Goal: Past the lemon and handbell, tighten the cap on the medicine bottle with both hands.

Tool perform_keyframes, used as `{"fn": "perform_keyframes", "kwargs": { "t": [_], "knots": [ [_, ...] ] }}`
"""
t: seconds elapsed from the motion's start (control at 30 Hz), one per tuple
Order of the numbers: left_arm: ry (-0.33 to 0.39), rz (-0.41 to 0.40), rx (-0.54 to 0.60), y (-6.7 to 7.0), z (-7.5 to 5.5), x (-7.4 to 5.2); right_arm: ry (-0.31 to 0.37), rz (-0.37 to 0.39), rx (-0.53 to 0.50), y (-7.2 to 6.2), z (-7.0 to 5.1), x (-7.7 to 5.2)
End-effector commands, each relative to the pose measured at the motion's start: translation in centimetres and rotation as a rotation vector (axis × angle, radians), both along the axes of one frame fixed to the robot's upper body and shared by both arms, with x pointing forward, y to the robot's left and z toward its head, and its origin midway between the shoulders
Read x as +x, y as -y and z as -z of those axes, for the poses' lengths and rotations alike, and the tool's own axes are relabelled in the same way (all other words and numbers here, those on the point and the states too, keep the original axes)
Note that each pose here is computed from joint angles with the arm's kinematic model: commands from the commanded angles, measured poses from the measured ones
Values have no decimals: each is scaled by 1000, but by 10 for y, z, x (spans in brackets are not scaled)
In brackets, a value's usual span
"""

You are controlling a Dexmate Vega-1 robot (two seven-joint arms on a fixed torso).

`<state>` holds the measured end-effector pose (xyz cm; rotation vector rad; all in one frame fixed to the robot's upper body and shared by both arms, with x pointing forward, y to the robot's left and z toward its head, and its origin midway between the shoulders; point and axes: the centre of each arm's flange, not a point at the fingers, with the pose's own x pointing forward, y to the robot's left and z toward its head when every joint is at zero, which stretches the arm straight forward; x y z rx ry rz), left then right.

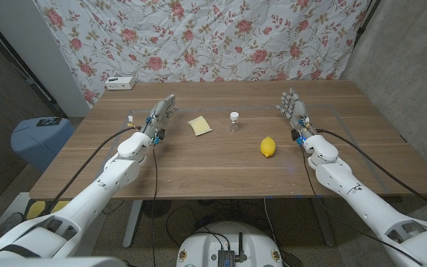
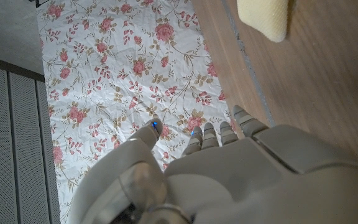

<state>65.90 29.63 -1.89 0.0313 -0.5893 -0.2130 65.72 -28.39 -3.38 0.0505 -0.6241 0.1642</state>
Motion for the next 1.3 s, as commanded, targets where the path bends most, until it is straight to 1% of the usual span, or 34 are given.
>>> {"fn": "perform_keyframes", "kwargs": {
  "t": [0.03, 0.23, 0.4, 0.5, 0.57, 0.7, 0.8, 0.87, 0.9, 0.93, 0.97, 1.07, 1.3],
  "knots": [
    [3, -11, 33, 10, -6, -1, -2, 1, 11, 2, -1, 3],
    [21, -27, 35, 17, -8, -3, -4, 1, 8, 6, -3, 5],
    [27, -15, 36, 25, -9, -3, -7, 8, 7, 11, -3, 6],
    [24, 9, -1, 29, -8, -2, -8, 9, 8, 14, -3, 8],
    [19, 21, -6, 31, -8, -1, -7, 7, 10, 16, -3, 10],
    [9, 19, 43, 36, -13, 0, -9, 6, 14, 20, -2, 12],
    [9, 42, 83, 42, -17, 1, -9, 8, 15, 23, -1, 12],
    [6, 47, 105, 46, -19, 2, -7, 9, 18, 25, 0, 12],
    [12, 58, 120, 51, -21, 2, -5, 11, 23, 27, 1, 12],
    [13, 59, 121, 51, -21, 2, -5, 11, 23, 27, 1, 12],
    [16, 65, 128, 55, -23, 3, -4, 13, 24, 29, 1, 11],
    [20, 69, 140, 60, -24, 4, -2, 16, 26, 31, 2, 11],
    [25, 56, 168, 70, -28, 5, 3, 23, 27, 35, 1, 10]
  ]
}}
